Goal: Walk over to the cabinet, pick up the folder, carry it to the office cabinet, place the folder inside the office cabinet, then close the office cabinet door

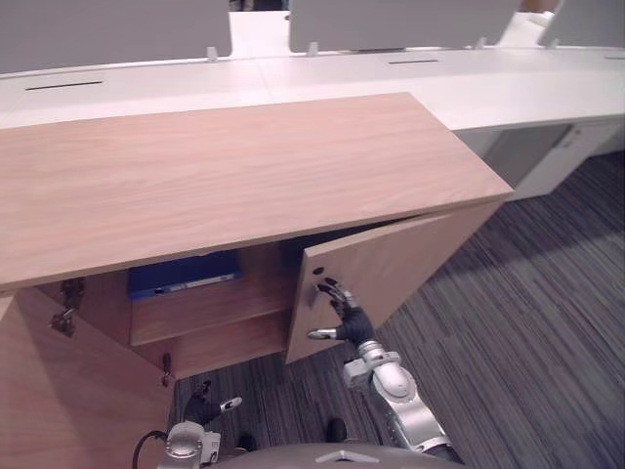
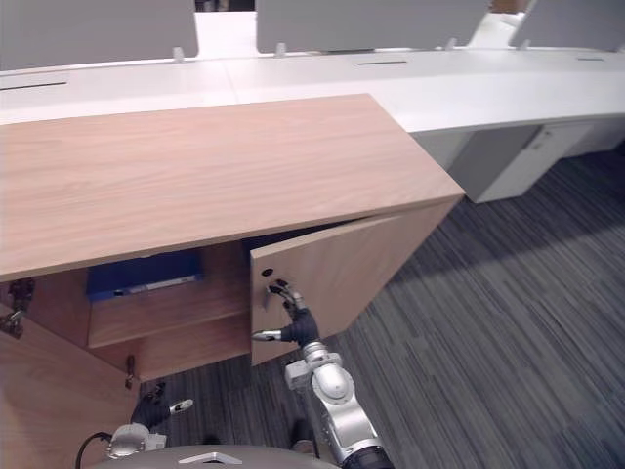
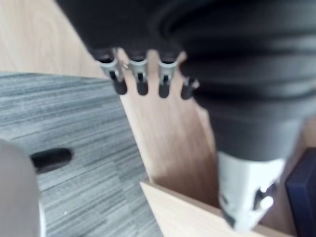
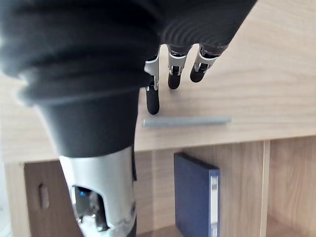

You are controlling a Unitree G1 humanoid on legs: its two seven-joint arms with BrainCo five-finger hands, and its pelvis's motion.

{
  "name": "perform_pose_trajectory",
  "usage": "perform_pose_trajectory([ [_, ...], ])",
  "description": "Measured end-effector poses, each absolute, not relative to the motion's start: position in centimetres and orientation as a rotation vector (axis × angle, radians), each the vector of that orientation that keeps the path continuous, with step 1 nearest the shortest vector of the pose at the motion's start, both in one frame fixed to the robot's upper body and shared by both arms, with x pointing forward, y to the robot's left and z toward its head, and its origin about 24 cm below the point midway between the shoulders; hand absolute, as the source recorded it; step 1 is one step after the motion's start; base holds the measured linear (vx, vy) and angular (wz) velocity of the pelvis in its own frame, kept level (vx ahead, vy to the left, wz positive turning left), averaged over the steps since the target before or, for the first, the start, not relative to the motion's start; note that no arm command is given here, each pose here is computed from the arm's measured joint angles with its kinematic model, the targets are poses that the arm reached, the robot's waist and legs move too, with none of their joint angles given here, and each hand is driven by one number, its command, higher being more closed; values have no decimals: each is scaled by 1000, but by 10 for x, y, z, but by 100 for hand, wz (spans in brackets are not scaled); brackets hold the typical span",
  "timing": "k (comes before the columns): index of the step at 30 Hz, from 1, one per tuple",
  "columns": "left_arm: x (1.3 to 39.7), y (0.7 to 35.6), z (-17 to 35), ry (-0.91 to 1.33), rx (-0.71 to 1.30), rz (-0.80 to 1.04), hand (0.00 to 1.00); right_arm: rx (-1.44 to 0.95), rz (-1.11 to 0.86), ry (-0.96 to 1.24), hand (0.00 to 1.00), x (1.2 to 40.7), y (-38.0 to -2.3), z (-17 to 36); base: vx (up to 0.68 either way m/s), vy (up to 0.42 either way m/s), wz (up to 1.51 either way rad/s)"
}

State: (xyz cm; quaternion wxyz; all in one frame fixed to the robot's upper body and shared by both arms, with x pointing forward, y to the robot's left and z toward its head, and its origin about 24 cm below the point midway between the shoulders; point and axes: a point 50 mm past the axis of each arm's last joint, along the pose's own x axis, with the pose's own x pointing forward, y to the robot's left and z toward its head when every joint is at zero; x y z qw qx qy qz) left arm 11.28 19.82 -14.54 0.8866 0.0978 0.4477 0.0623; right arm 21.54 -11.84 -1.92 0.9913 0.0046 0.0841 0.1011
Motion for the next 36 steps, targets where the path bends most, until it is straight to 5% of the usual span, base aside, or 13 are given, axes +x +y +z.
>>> perform_pose_trajectory([
  [12,112,206,-144,927,164,188,0,-65,-35,567,0,173,-172,-96,51,-10,24],
  [21,104,207,-148,962,128,229,0,-62,-75,858,0,123,-171,-139,-77,-24,-6],
  [36,102,216,-147,958,100,311,0,-90,-122,868,0,128,-178,-139,-19,-2,-1],
])
